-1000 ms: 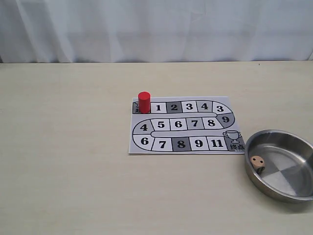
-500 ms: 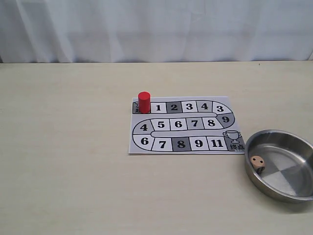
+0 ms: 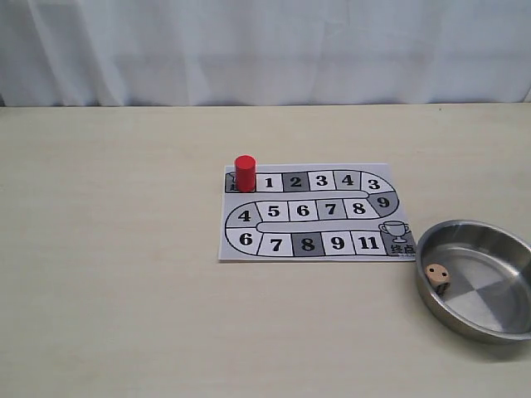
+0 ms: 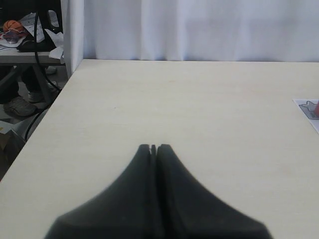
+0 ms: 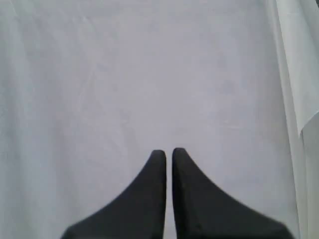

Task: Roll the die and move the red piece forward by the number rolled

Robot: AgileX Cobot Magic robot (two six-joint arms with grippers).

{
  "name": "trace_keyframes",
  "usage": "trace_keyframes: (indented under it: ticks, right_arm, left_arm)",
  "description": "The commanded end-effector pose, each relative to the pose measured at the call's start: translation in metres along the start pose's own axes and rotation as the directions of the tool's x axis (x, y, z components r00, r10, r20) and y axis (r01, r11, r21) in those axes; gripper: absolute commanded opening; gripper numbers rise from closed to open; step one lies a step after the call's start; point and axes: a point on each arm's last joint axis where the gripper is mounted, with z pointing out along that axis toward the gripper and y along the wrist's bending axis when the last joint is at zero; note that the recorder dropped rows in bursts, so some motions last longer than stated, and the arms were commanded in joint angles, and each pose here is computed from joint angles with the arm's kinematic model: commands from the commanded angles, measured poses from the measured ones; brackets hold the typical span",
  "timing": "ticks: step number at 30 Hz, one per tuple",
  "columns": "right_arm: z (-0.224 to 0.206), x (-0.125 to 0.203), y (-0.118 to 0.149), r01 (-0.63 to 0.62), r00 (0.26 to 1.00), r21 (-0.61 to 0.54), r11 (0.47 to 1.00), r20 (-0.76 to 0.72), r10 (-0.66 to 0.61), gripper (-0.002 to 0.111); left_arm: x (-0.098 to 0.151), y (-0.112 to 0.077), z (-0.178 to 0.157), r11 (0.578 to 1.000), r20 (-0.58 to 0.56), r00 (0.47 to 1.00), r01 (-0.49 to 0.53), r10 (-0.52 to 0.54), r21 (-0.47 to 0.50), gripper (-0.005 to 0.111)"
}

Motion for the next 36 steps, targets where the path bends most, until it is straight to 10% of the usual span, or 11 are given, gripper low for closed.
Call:
trace_keyframes:
  ticks: [1, 9, 21, 29, 36]
  right_arm:
    - [-0.002, -0.030, 0.008, 0.079, 0.997, -0.032, 0.996, 0.005, -0.079, 0.004]
    - [0.033, -0.039, 0.020, 0.078, 0.924, -0.107, 0.991, -0.366, -0.112, 0.004]
    - [0.098, 0.016, 0.015, 0.085, 0.515, -0.150, 0.985, -0.840, -0.172, 0.011]
    - [0.124, 0.064, 0.008, 0.063, 0.271, -0.171, 0.983, -0.945, -0.182, 0.038]
    - [0.135, 0.107, -0.002, 0.077, 0.058, -0.313, 0.947, -0.946, -0.318, 0.040]
  left_arm:
    - [0.000, 0.000, 0.000, 1.000, 0.007, 1.000, 0.006, -0.006, 0.001, 0.000]
    - [0.000, 0.000, 0.000, 1.000, 0.007, 1.000, 0.006, -0.006, 0.001, 0.000]
    - [0.000, 0.000, 0.000, 1.000, 0.007, 1.000, 0.006, -0.006, 0.001, 0.000]
    - [0.000, 0.000, 0.000, 1.000, 0.007, 1.000, 0.006, -0.006, 0.001, 0.000]
    - [0.000, 0.000, 0.000, 1.000, 0.007, 1.000, 0.006, -0.006, 0.001, 0.000]
